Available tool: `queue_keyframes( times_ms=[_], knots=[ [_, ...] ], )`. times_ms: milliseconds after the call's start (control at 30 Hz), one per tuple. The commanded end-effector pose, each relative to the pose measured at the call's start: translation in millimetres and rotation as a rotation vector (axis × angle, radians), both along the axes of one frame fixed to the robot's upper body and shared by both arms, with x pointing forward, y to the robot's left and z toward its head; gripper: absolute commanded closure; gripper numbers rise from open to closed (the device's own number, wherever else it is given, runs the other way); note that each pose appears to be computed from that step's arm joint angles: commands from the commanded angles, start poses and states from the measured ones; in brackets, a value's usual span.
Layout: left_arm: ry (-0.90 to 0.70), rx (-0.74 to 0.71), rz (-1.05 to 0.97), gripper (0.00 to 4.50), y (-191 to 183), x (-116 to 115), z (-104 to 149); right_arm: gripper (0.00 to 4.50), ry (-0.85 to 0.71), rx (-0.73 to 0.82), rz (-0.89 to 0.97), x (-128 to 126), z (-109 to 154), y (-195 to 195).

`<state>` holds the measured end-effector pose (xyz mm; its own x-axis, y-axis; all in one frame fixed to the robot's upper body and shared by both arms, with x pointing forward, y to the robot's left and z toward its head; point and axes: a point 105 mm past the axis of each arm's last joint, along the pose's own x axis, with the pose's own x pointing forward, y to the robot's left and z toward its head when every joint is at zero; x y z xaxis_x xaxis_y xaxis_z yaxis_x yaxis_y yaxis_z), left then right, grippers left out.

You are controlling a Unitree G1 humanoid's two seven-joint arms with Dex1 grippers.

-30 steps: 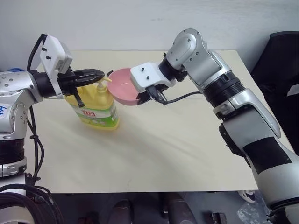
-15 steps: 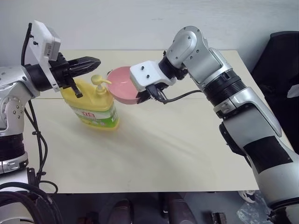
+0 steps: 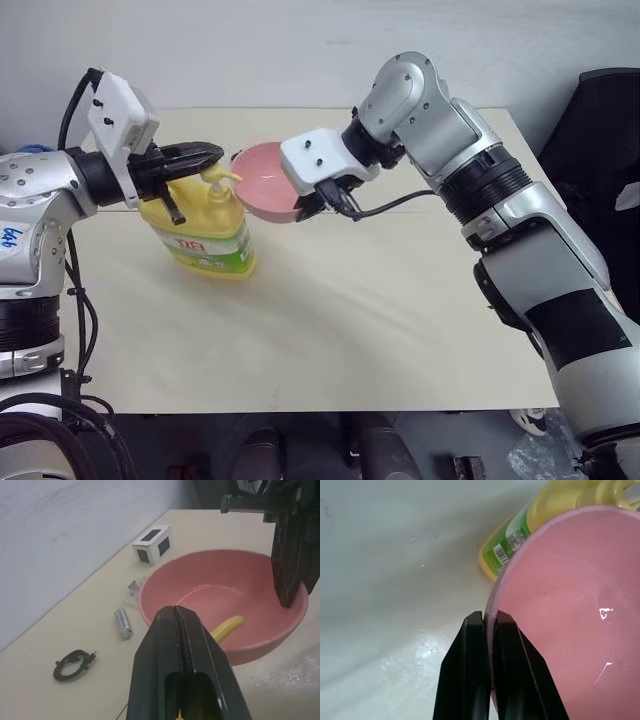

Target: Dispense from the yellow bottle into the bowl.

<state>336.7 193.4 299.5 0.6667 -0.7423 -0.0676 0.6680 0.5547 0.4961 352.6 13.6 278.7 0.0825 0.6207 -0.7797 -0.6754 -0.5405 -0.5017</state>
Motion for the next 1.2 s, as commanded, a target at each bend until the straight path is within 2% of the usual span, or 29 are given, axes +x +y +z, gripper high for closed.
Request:
queue_keyframes(
  times_ms=[33, 700, 933, 1200],
  knots=[
    [0.072, 0.101, 0.017, 4.49, 2.7, 4.9, -26.5, 4.50, -0.026, -0.029, 0.070, -12.9, 18.1, 2.2],
    [0.150, 0.334, 0.009, 4.49, 11.6, 2.6, -78.8, 4.50, -0.008, -0.020, 0.097, -21.7, 21.8, 8.9],
    [0.114, 0.411, 0.030, 4.49, 16.9, 7.9, -84.0, 4.50, -0.007, -0.020, 0.099, -22.0, 21.9, 9.9],
    [0.096, 0.526, -0.001, 4.49, 17.7, 6.7, -103.0, 4.50, -0.004, -0.017, 0.103, -23.2, 21.7, 11.1]
  ],
)
